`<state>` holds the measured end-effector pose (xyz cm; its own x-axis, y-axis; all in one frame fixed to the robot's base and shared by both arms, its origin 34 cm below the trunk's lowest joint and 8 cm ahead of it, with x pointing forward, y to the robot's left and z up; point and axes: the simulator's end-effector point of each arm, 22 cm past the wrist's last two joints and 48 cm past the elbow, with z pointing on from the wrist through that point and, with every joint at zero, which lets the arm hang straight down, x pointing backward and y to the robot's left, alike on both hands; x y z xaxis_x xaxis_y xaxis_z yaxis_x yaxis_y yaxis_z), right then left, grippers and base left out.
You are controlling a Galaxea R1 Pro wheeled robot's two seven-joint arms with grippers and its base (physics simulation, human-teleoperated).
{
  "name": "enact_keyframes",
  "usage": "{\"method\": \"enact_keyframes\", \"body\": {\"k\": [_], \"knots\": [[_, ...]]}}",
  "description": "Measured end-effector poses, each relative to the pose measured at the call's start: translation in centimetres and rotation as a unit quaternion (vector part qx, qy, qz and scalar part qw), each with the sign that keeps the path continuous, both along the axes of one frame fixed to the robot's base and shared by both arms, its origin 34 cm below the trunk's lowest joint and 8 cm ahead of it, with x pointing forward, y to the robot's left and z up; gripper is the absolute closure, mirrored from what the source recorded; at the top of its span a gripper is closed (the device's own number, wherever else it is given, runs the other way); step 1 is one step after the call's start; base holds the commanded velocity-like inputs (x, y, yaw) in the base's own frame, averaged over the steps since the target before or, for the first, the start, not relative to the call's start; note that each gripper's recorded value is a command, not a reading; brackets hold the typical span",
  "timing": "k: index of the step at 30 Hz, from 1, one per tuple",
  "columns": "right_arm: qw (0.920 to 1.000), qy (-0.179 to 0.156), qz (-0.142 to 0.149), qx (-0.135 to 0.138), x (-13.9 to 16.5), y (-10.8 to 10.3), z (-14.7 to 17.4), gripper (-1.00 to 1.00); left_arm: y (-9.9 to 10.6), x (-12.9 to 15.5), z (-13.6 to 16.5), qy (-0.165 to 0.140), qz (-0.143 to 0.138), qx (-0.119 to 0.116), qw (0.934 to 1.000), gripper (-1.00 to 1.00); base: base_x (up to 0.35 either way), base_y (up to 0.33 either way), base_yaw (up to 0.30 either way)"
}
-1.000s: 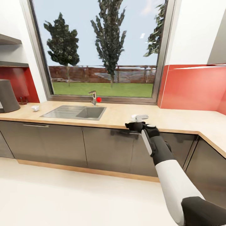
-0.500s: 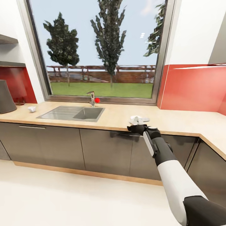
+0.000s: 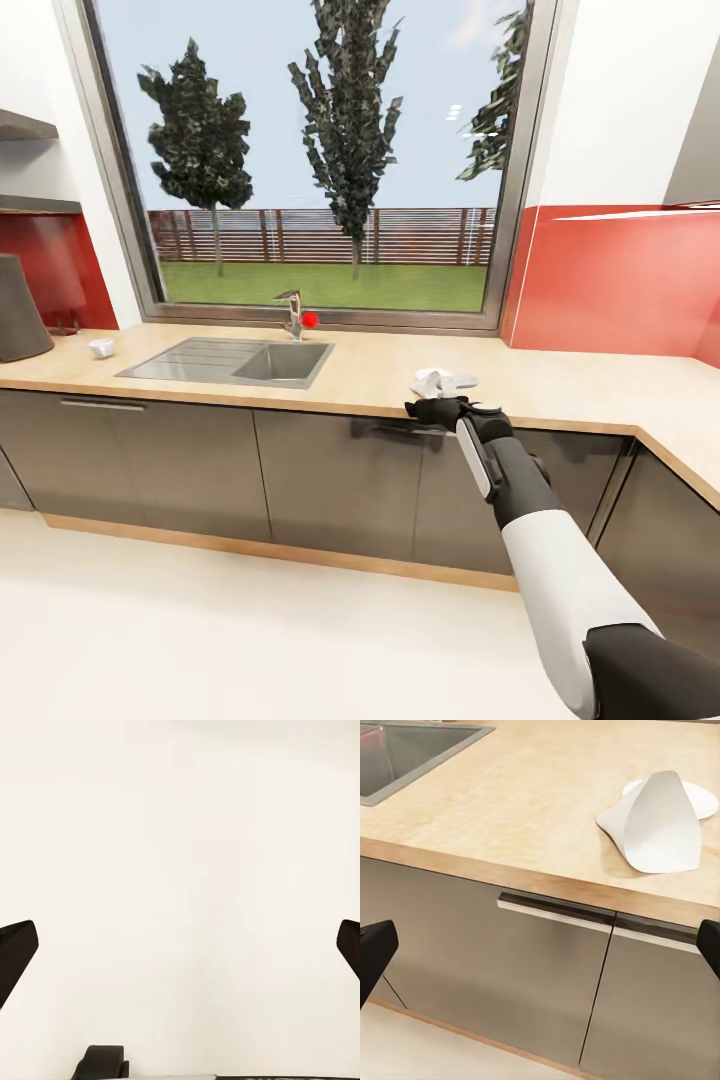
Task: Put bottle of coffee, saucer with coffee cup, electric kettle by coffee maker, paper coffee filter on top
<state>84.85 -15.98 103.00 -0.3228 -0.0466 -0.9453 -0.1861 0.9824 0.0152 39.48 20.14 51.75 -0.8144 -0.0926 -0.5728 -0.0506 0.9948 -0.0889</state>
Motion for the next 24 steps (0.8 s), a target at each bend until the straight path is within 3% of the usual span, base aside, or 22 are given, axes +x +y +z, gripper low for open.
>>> {"method": "enact_keyframes", "body": {"k": [24], "knots": [[1.0,0.004,-0.005,-0.004,-0.04,-0.03,-0.06,-1.0,-0.74,-0.05,0.05,0.0,0.001,-0.006,1.0,-1.0,0.038,0.0,0.0]]}}
